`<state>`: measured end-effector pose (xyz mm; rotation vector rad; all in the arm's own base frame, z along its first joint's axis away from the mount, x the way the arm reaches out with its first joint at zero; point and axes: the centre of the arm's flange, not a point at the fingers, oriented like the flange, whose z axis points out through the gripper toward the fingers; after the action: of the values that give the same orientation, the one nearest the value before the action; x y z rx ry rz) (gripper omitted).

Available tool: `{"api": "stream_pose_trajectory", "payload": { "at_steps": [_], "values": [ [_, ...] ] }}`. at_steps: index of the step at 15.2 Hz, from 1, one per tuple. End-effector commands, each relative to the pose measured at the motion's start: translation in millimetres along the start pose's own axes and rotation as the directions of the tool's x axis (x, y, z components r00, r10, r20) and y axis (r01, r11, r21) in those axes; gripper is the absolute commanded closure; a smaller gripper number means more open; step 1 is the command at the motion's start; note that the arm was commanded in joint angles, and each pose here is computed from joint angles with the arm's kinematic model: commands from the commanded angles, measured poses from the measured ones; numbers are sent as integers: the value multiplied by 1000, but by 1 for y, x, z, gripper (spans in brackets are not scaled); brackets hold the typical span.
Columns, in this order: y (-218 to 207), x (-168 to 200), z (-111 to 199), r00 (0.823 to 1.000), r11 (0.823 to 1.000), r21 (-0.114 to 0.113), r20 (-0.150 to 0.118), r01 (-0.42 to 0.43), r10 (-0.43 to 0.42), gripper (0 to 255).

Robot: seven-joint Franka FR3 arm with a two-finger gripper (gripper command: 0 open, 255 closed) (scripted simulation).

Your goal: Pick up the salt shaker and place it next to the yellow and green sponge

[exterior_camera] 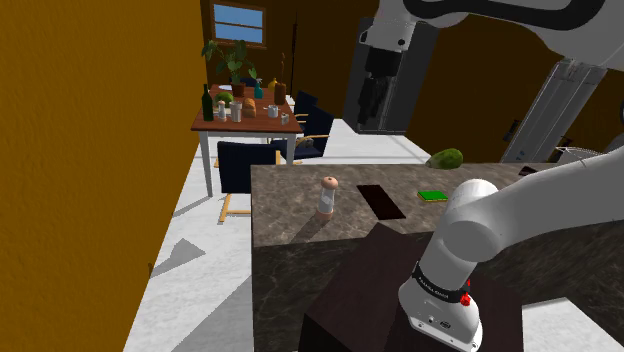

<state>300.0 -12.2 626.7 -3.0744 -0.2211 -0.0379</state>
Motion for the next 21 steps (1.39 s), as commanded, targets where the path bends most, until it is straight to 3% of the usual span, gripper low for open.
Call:
{"api": "stream_pose_trajectory", "payload": {
  "at_steps": [1,21],
  "values": [
    [0,0,0,1000,1000,0,0,0,0,0],
    [147,45,212,990,998,26,-126,-61,64,0]
  ]
}}
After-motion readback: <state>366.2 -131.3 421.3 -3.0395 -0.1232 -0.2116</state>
